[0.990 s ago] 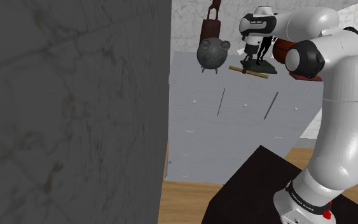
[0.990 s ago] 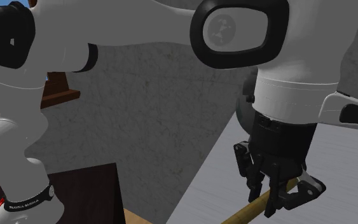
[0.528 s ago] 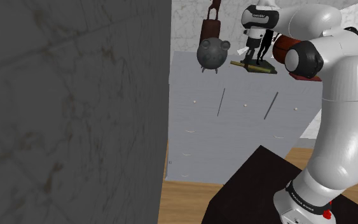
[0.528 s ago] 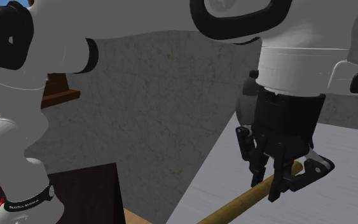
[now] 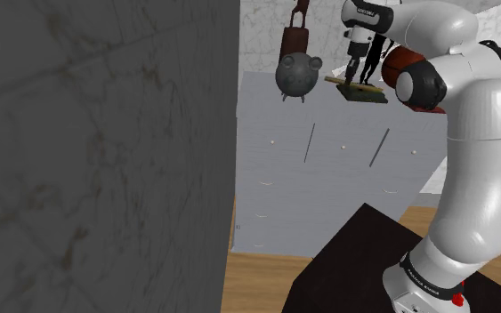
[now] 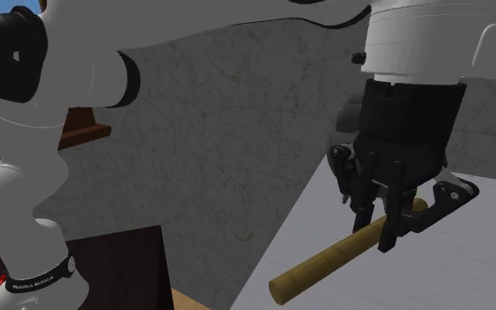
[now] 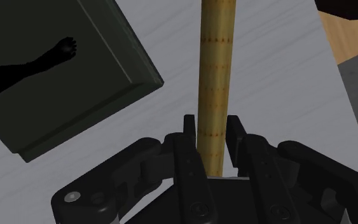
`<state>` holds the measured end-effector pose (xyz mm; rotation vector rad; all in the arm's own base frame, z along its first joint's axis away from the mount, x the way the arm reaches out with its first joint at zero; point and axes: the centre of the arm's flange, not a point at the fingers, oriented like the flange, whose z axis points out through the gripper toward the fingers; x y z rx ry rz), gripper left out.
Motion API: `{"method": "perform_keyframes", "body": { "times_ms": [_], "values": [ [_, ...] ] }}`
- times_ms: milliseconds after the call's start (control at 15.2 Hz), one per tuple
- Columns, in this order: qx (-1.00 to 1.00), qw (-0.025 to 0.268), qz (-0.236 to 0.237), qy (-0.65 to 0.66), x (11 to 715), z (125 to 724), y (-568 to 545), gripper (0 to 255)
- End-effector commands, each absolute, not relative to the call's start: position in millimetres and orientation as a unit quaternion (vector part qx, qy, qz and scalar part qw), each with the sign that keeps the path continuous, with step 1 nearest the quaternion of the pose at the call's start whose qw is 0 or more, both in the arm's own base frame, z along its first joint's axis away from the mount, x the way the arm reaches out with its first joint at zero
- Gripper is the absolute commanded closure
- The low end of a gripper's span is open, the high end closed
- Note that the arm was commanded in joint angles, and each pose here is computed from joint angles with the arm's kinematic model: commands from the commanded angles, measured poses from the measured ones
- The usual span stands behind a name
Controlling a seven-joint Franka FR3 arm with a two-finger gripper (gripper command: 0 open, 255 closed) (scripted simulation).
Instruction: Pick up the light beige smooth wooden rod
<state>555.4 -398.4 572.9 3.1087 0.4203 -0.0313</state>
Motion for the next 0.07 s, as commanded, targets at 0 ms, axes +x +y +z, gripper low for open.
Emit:
{"method": "perform_keyframes", "body": {
  "times_ms": [0],
  "values": [
    [0.991,0.002,-0.010,0.134,555.2,575.6,-398.1,255]
  ]
}}
